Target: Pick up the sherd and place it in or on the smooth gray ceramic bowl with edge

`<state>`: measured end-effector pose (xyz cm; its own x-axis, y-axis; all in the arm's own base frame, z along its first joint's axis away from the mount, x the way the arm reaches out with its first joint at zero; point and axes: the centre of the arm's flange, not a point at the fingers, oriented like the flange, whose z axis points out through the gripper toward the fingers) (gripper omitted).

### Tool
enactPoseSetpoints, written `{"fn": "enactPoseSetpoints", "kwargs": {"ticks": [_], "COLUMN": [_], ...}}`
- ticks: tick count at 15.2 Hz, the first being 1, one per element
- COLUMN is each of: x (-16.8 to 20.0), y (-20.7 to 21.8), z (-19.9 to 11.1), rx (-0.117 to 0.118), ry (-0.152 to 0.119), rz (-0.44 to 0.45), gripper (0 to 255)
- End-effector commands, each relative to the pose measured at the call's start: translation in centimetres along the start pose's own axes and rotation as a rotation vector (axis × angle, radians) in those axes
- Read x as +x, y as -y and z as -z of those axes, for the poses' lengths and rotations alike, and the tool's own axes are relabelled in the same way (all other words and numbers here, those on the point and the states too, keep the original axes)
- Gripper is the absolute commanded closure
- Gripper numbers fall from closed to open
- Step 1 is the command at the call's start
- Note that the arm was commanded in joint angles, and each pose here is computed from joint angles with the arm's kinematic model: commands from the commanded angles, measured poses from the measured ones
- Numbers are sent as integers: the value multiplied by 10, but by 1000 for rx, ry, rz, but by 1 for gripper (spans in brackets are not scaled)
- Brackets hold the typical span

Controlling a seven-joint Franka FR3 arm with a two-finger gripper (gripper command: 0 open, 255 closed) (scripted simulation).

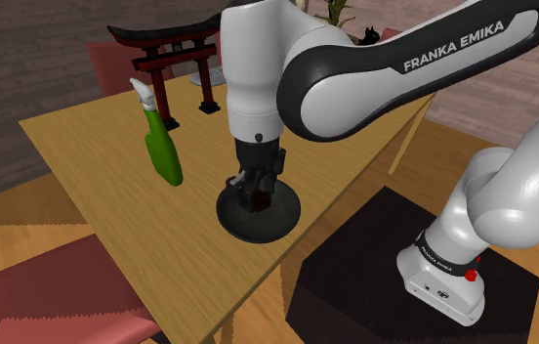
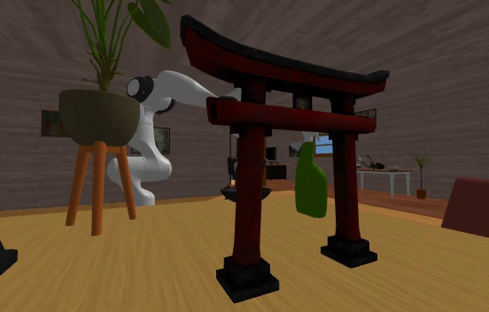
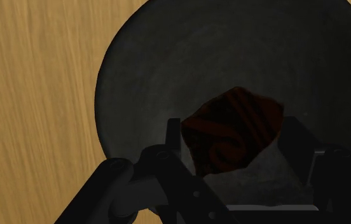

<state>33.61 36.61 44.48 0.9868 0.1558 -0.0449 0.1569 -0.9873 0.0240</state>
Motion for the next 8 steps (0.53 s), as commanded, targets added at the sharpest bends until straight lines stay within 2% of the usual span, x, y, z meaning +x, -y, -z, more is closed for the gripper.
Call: {"fn": "enactPoseSetpoints", "kwargs": {"ticks": [1,5,6,8], "x": [0,0,0,0], "y": [0,0,0,0], "z": [-1,-1,-1,-1], "rx": [0,0,0,0], "ry": [0,0,0,0], "rz": [0,0,0,0], "gripper": [255,255,0,0]}}
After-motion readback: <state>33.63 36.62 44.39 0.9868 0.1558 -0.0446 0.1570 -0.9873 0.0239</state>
